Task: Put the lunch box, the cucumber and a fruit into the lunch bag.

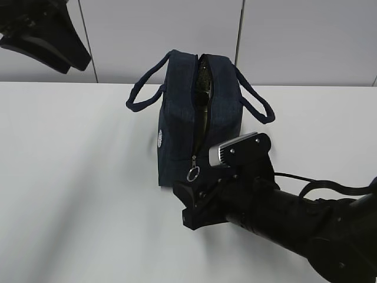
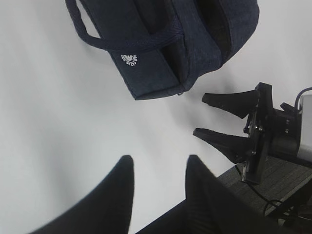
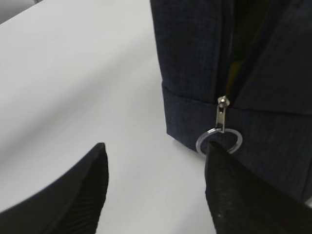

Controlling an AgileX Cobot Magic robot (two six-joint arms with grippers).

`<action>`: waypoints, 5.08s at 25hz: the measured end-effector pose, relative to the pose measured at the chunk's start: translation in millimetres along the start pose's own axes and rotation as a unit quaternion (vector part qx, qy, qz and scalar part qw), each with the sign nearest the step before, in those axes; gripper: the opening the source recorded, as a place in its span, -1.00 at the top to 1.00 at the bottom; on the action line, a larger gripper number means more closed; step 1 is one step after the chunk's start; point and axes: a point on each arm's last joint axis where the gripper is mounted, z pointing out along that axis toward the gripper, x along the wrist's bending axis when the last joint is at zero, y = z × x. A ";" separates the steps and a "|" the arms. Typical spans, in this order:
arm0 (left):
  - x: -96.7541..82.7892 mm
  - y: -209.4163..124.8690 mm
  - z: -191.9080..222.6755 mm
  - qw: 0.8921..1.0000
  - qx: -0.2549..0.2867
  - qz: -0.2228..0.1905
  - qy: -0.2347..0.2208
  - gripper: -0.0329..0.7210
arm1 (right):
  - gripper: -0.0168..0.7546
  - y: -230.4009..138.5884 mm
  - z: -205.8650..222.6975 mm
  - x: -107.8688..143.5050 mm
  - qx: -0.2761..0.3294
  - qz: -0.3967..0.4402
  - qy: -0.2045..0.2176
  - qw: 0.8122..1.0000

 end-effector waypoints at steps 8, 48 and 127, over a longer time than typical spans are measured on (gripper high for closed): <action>0.0 0.0 0.0 1.000 0.000 0.000 0.000 0.28 | -0.26 2.3 3.4 -4.4 -0.008 0.027 -0.025 0.999; 0.3 -0.1 0.0 1.000 0.000 0.001 0.002 0.28 | -0.26 -9.9 37.2 -13.9 0.034 0.099 -0.072 0.992; 0.3 -0.1 0.0 1.000 0.000 0.001 0.002 0.28 | 0.94 -11.6 38.2 -13.8 0.037 0.096 -0.069 0.992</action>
